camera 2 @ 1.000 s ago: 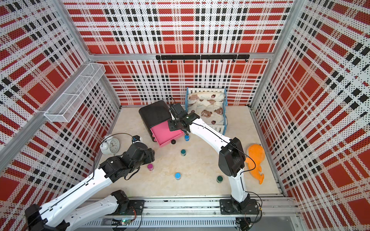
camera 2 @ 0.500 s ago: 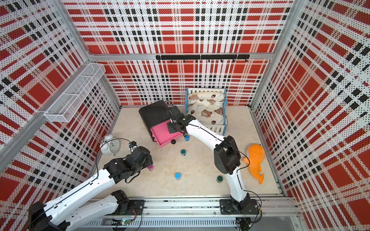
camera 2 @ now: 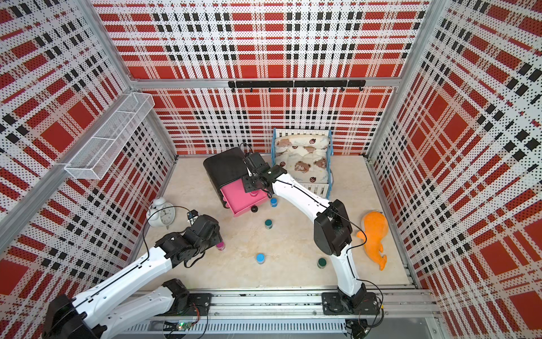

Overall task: Put the paint cans in the drawer according to color
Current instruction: Place the paint can in the drawer, then pick up the paint can at the center of the board.

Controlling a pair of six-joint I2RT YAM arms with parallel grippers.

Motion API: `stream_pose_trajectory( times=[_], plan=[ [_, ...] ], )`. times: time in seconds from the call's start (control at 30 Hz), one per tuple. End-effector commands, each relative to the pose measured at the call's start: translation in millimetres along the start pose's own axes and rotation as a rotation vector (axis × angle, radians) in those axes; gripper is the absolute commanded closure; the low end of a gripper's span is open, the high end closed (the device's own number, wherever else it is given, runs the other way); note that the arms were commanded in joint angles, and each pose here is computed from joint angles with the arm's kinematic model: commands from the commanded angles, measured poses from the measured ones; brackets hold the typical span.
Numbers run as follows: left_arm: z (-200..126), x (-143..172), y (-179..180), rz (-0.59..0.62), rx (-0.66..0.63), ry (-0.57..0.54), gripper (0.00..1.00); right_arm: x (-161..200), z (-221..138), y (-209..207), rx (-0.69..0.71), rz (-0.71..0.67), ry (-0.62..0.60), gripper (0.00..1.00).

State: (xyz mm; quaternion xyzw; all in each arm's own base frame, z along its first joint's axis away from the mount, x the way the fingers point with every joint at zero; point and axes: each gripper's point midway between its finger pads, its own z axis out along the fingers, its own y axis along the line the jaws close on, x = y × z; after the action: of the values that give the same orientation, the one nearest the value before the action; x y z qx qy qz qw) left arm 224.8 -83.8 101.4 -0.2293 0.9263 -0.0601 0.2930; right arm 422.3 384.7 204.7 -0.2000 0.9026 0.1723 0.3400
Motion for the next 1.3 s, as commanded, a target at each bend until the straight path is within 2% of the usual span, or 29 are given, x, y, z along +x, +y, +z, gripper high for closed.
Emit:
stream_pose_trajectory(
  times=[0.0, 0.27, 0.6, 0.9, 1.27],
  plan=[
    [5.1, 0.3, -4.3, 0.012, 0.016, 0.01, 0.37, -29.5, -43.3, 14.6, -0.043, -0.019, -0.09, 0.38],
    [13.8, 5.4, -9.8, 0.007, 0.026, 0.033, 0.37, -54.1, -101.9, 10.0, -0.044, -0.018, -0.19, 0.39],
    [30.5, 17.4, -1.4, 0.008, -0.026, 0.071, 0.41, -56.5, -153.5, -26.3, -0.03, 0.055, -0.281, 0.41],
    [45.5, 33.3, 6.7, 0.01, -0.069, 0.113, 0.42, -40.7, -165.5, -62.4, 0.015, 0.114, -0.284, 0.41],
    [56.8, 43.5, 10.5, 0.025, -0.089, 0.142, 0.5, -32.5, -167.6, -70.9, 0.028, 0.122, -0.278, 0.42]
  ],
)
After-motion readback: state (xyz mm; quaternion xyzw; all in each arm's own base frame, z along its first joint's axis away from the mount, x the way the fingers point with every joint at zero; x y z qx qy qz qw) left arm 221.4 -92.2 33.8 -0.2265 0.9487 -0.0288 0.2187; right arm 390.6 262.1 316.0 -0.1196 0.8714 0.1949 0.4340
